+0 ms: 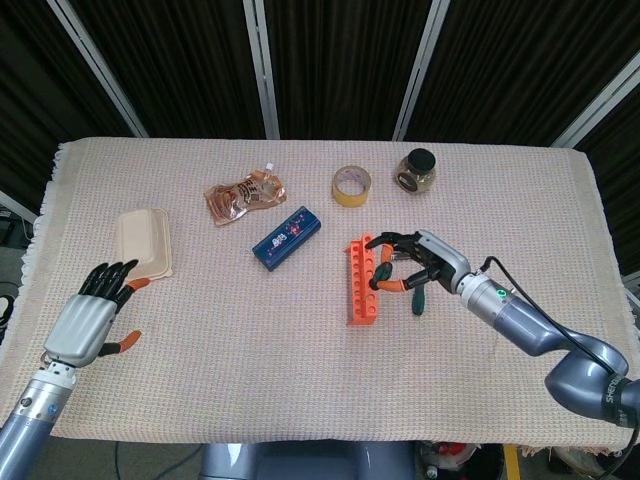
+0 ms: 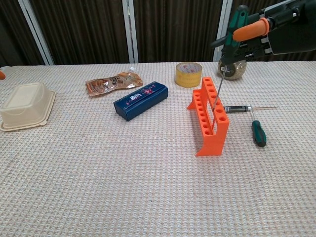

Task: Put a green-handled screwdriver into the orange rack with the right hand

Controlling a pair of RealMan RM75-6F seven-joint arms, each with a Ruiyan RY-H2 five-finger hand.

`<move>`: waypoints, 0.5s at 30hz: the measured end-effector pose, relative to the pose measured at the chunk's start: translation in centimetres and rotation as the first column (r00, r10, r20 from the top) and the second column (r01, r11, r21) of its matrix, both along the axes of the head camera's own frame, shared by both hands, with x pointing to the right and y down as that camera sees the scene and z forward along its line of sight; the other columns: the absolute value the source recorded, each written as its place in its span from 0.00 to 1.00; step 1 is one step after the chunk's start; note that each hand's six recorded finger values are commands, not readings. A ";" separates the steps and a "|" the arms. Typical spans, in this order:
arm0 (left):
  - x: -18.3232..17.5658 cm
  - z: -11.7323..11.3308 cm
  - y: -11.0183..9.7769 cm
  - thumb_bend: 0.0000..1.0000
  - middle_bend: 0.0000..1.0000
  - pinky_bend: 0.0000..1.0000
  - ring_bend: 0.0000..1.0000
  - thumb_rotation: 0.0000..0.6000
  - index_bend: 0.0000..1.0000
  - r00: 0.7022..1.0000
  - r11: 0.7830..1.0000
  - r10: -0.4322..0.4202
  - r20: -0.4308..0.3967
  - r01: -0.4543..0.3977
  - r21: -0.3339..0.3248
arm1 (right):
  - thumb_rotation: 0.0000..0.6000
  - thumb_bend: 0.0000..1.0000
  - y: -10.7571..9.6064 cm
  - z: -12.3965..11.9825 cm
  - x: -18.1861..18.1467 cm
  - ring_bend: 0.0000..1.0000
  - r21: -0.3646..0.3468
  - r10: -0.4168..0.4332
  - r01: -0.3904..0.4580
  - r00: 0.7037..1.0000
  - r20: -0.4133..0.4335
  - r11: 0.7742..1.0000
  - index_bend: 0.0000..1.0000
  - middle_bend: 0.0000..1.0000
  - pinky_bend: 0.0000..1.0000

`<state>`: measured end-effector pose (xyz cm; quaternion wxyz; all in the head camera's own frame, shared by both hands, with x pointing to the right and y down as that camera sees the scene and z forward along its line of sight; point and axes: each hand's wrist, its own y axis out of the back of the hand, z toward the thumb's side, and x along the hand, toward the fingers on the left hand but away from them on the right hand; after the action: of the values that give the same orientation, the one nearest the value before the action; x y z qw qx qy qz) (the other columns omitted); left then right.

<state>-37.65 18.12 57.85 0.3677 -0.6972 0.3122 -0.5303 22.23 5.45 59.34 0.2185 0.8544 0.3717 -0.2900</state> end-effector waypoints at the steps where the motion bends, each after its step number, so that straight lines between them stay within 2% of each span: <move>1: -0.1 0.0 0.0 0.24 0.00 0.00 0.00 1.00 0.19 1.000 1.000 -0.001 0.000 0.001 -0.001 | 1.00 0.19 -0.1 0.1 -0.1 0.02 -0.001 0.001 -0.001 1.000 -0.003 1.000 0.63 0.25 0.09; 15: -0.6 0.1 0.1 0.24 0.00 0.00 0.00 1.00 0.19 1.000 1.000 -0.017 0.006 0.017 -0.002 | 1.00 0.19 -0.9 0.5 0.1 0.02 0.002 0.010 -0.009 0.999 -0.040 1.000 0.63 0.25 0.09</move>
<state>-38.29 18.20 57.93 0.3633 -0.6933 0.3166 -0.5358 22.30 4.60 59.86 0.2114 0.8468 0.3804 -0.3058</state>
